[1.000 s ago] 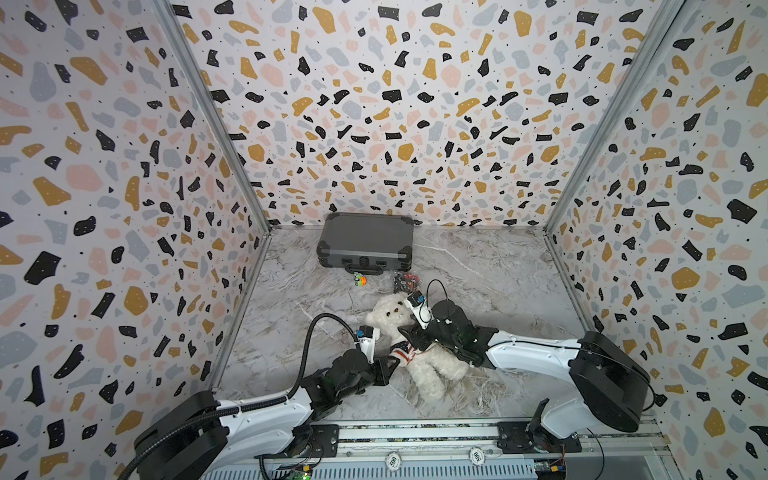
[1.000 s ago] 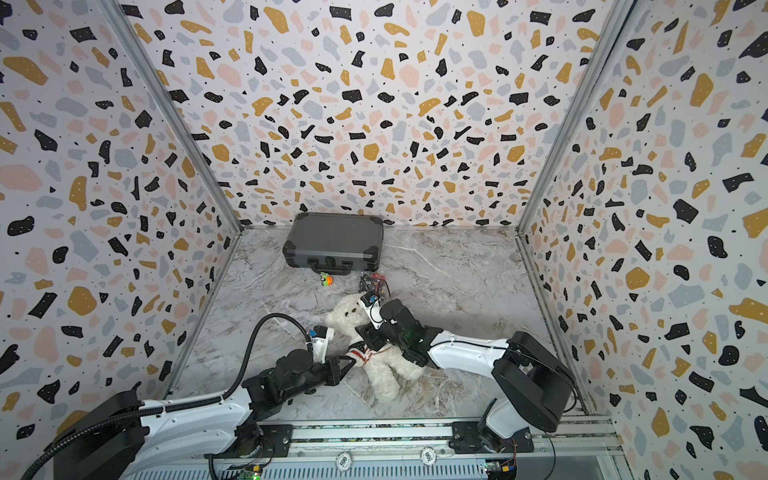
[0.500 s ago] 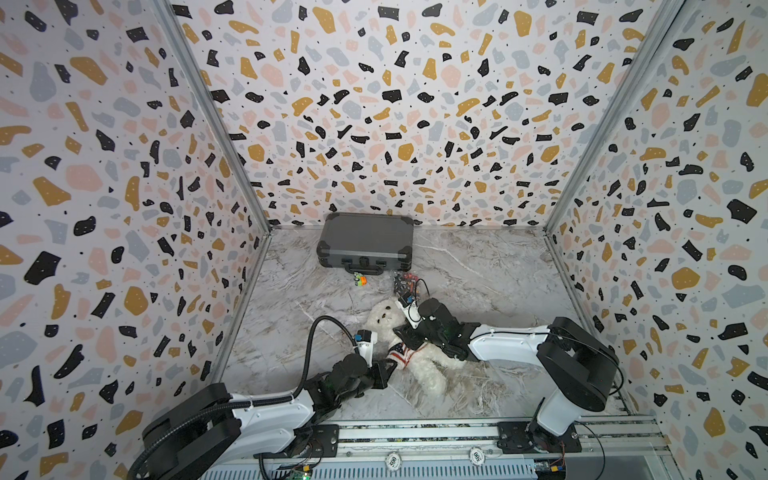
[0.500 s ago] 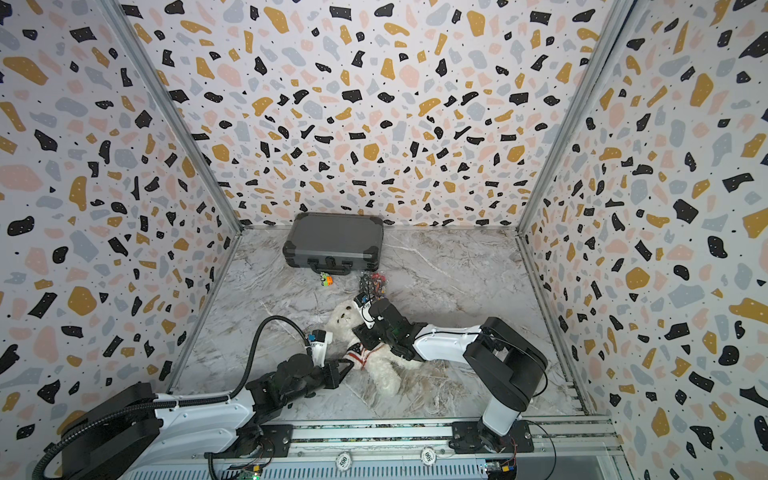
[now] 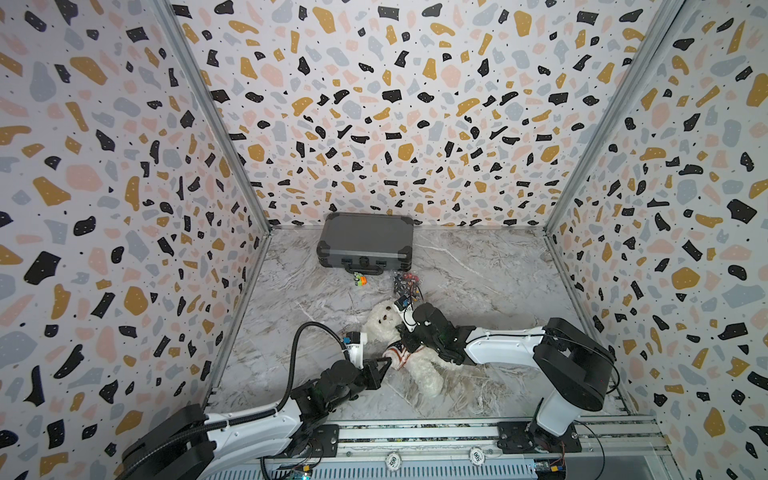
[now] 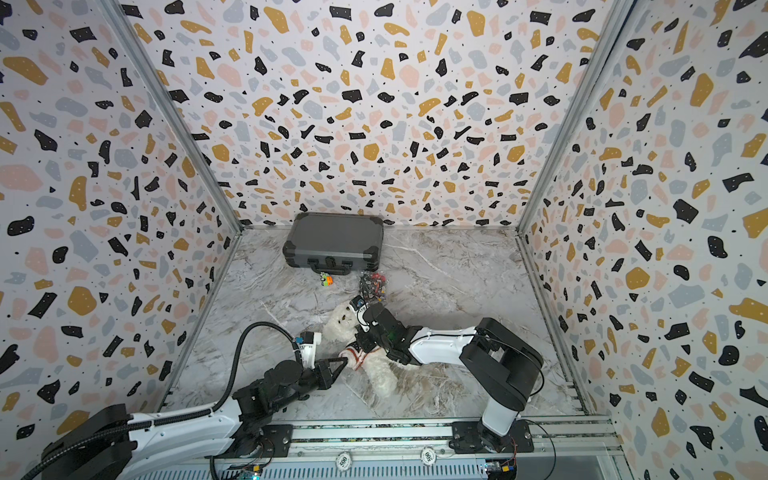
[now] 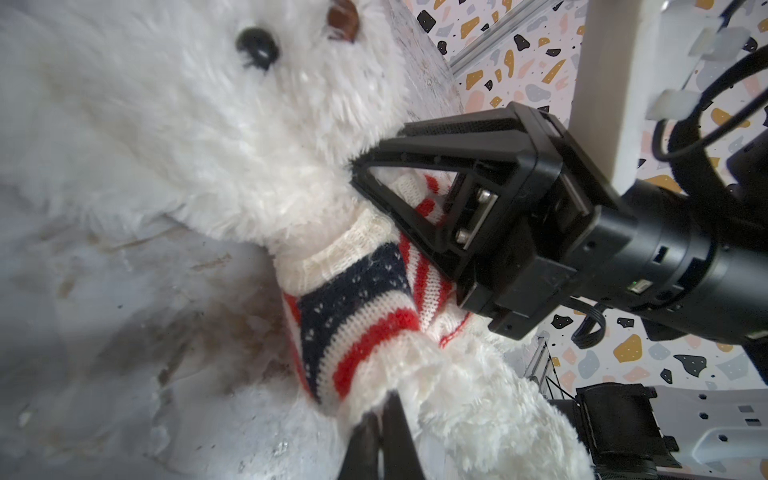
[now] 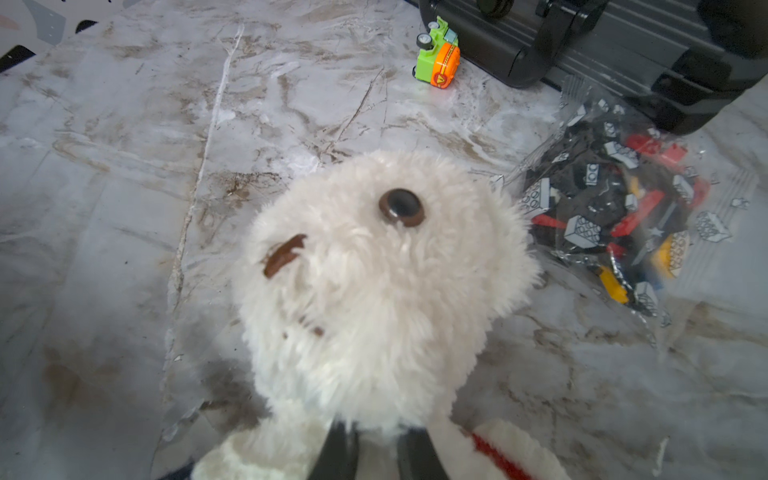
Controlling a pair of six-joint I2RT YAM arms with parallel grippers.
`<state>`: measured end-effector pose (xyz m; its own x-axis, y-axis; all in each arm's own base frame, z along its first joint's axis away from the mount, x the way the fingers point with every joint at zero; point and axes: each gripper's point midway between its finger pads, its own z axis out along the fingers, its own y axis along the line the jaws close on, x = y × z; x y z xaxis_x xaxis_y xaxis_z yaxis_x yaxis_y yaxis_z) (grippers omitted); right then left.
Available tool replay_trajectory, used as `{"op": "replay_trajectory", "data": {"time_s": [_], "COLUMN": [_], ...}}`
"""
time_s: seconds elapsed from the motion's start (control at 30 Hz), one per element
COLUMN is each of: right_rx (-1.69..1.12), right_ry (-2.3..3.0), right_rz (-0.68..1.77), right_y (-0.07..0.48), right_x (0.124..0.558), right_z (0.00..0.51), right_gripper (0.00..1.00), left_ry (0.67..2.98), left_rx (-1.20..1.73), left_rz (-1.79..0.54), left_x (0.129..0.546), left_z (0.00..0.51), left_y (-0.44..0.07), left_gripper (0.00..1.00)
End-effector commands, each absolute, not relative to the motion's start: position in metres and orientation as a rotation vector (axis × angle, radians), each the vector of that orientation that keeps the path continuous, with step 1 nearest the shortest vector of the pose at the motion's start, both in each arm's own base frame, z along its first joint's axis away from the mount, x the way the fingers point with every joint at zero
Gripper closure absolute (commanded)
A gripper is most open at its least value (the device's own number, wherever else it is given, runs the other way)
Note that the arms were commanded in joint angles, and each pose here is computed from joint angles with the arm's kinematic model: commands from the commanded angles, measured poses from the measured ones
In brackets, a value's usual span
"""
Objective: Dress the teddy bear
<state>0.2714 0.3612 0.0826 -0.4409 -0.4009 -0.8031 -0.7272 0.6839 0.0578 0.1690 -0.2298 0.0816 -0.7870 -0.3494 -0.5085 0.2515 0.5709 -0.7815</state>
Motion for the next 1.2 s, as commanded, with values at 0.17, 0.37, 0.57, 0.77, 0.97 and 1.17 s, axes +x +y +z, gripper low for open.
{"op": "replay_trajectory", "data": {"time_s": [0.17, 0.37, 0.57, 0.77, 0.97, 1.17], "right_rx": [-0.792, -0.833, -0.843, -0.917, -0.996, -1.006], "right_ry": [1.988, 1.837, 1.796, 1.770, 1.785, 1.799], "right_rz": [0.391, 0.586, 0.651, 0.692, 0.672, 0.622], "right_y": [0.324, 0.323, 0.309, 0.311, 0.318, 0.323], "right_x": [0.283, 0.250, 0.219, 0.184, 0.170, 0.177], "right_z": [0.103, 0.144, 0.160, 0.162, 0.139, 0.122], "right_gripper": [0.75, 0.52, 0.39, 0.36, 0.35, 0.35], "left_ry": [2.195, 2.104, 2.106, 2.033, 1.965, 1.961], "left_rx": [-0.040, -0.090, -0.153, -0.236, -0.281, -0.299], "left_rz": [-1.274, -1.331, -1.339, -1.446, -1.558, -1.585], "left_x": [0.146, 0.156, 0.162, 0.166, 0.166, 0.167], "left_z": [0.070, 0.092, 0.094, 0.116, 0.140, 0.147], "left_y": [-0.222, -0.227, -0.230, -0.233, -0.238, -0.241], "left_gripper": [1.00, 1.00, 1.00, 1.00, 1.00, 1.00]}}
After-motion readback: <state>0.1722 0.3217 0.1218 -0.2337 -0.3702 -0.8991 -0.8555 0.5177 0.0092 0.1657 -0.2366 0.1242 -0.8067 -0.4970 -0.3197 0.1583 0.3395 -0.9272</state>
